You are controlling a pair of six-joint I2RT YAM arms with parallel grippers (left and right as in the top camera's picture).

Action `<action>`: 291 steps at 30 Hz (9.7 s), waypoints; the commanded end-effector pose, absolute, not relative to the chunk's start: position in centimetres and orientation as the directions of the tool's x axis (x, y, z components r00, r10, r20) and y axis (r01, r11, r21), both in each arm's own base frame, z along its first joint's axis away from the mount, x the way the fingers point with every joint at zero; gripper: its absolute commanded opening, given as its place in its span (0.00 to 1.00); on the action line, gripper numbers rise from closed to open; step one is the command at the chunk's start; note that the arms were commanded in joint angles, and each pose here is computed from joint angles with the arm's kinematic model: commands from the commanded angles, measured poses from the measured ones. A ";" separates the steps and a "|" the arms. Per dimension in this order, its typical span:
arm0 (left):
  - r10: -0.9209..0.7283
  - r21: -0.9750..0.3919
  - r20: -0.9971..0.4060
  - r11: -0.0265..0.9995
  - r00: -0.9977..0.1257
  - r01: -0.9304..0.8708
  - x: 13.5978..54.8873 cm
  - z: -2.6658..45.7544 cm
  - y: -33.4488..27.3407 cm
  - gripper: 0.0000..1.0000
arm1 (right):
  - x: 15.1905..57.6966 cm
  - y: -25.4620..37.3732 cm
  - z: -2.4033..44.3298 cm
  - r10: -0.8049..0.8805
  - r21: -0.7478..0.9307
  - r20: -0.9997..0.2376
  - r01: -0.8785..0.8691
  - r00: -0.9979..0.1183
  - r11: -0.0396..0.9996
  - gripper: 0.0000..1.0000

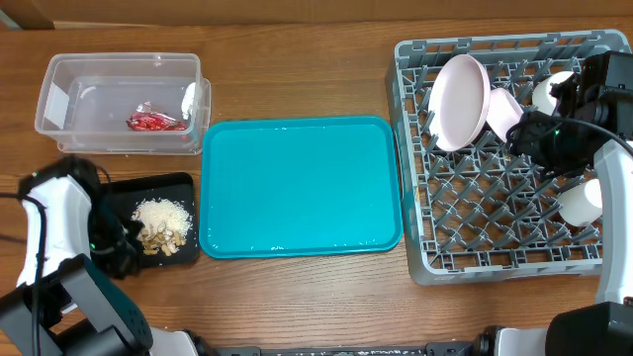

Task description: Sort waste into correct bins and load items into the dishwasher

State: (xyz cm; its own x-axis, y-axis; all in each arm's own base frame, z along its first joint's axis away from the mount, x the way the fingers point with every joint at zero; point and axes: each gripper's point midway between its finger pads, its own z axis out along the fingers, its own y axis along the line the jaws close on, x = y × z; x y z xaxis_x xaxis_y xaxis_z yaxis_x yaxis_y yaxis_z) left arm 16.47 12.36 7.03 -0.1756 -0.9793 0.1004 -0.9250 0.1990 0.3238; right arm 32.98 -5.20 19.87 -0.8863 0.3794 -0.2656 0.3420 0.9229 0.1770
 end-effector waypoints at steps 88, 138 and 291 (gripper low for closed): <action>-0.152 -0.162 -0.345 0.982 -0.926 -0.101 21.1 22.7 -1.5 1.00 | 27.2 -1.4 24.4 0.273 0.277 -0.387 0.172 -0.881 0.945 1.00; -0.165 -0.111 -0.773 0.986 -0.612 -0.125 11.6 30.2 0.4 1.00 | 16.2 -0.8 28.0 0.163 0.113 -0.772 0.121 -0.614 0.986 1.00; -0.102 -0.099 -0.992 0.994 -0.074 -0.039 24.6 15.6 0.7 1.00 | 24.3 3.2 17.5 0.075 0.077 -0.997 -0.202 -0.018 0.976 1.00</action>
State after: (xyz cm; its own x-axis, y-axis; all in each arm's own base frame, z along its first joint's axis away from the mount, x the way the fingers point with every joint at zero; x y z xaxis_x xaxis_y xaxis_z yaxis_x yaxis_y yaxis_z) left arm 24.62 1.00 15.50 -0.0789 -0.1219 -0.9894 -0.0540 0.9916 -0.1179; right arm 24.31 3.05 17.64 -0.0215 0.0691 -0.9974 -0.1954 0.9781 0.0720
